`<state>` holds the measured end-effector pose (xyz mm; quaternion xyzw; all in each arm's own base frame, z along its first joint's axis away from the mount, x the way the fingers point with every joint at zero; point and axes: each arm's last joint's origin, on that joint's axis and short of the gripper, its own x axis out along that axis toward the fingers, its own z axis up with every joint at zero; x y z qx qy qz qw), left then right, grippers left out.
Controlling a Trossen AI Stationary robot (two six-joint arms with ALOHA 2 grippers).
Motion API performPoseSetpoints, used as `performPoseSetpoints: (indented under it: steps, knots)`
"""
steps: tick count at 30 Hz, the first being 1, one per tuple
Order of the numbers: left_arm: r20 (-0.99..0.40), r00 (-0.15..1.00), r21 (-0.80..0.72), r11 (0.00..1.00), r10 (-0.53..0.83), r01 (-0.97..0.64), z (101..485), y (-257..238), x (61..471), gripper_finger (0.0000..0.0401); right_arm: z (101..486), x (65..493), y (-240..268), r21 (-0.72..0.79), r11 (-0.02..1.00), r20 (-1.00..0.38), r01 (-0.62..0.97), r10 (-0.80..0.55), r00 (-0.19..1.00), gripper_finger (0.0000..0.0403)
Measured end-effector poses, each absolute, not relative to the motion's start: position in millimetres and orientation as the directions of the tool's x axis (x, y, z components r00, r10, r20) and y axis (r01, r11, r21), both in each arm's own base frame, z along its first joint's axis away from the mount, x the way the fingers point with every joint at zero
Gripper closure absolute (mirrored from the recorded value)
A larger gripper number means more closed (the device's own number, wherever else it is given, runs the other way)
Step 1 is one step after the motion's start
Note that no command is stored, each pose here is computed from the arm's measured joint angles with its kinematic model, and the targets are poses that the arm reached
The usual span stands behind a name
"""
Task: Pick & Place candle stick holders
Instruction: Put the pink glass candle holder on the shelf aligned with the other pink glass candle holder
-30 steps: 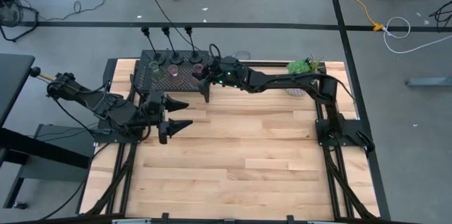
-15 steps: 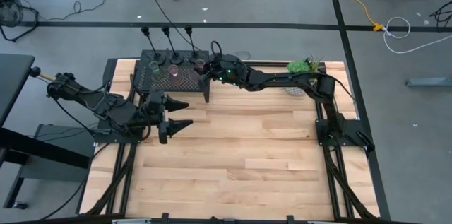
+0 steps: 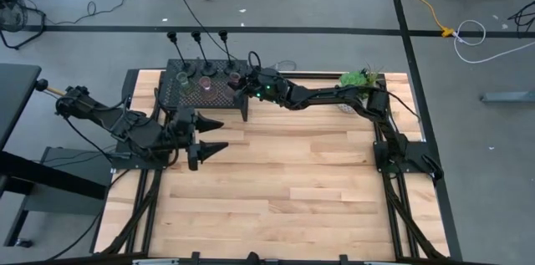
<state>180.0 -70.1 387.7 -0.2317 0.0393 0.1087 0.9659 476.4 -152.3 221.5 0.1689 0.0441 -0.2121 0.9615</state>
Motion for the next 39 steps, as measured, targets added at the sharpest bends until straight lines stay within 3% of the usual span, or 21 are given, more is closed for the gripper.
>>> performPoseSetpoints:
  steps: [18,39]
  knots:
    - [-0.167,0.972,-0.417,0.882,0.165,-0.221,378.9,-77.4,193.0,0.0041,221.9,476.7,-153.1,0.304,0.855,-0.143,0.420,-0.395,0.907,0.0263]
    - [-0.156,0.975,-0.430,0.877,0.159,-0.212,380.2,-77.6,193.2,0.0041,230.9,477.8,-153.1,0.319,0.867,-0.042,0.383,-0.390,0.920,0.0259]
